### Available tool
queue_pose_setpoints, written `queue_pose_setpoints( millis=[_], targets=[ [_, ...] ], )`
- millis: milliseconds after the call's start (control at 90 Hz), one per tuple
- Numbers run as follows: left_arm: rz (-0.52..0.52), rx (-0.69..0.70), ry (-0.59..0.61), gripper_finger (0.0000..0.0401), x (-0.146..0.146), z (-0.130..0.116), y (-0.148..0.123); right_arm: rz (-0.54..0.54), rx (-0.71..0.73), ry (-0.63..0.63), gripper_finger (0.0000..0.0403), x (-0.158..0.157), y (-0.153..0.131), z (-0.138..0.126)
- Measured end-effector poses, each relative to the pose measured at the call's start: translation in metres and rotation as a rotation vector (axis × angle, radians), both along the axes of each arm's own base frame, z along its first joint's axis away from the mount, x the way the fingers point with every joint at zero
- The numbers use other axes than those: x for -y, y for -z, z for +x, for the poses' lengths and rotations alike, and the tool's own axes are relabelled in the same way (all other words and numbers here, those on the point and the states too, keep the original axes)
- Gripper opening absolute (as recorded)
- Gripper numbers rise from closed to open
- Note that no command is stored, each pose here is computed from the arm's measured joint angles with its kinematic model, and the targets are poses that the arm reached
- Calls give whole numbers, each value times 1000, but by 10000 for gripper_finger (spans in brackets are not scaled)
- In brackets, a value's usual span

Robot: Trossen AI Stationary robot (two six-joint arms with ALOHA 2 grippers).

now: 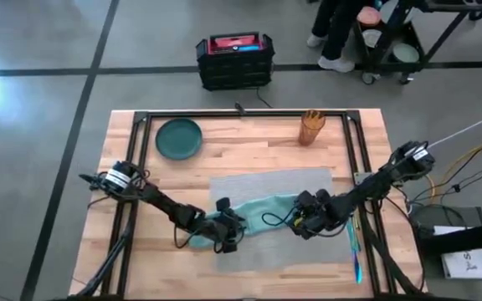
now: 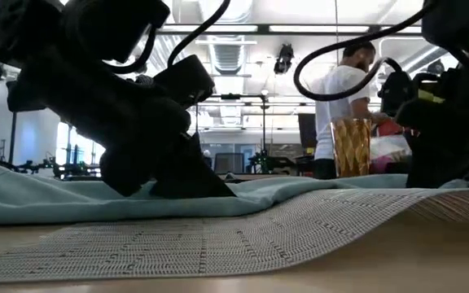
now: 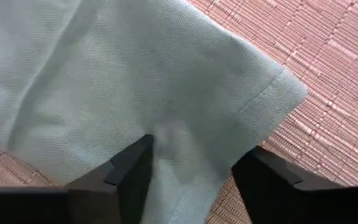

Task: Set table place
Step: Fold the light blue table napkin

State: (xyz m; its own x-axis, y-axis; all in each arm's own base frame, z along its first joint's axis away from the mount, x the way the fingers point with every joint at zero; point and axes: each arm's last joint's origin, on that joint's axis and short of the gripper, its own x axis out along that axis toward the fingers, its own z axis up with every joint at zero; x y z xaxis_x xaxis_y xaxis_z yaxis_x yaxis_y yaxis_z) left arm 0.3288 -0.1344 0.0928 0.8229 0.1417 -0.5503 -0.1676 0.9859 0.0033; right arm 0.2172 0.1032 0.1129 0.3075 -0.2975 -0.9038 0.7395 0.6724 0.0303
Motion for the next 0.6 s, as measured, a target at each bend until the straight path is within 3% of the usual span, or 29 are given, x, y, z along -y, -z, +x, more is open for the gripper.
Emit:
queue_pose_setpoints(
  millis=[311,600],
  targets=[
    [-4,1,-3,114,0,0,0,-37,-6,-14,17,1,1,-2],
    [-5,2,-4,114,0,0,0,-2,18,-15,8,2,-8,-4]
  ],
)
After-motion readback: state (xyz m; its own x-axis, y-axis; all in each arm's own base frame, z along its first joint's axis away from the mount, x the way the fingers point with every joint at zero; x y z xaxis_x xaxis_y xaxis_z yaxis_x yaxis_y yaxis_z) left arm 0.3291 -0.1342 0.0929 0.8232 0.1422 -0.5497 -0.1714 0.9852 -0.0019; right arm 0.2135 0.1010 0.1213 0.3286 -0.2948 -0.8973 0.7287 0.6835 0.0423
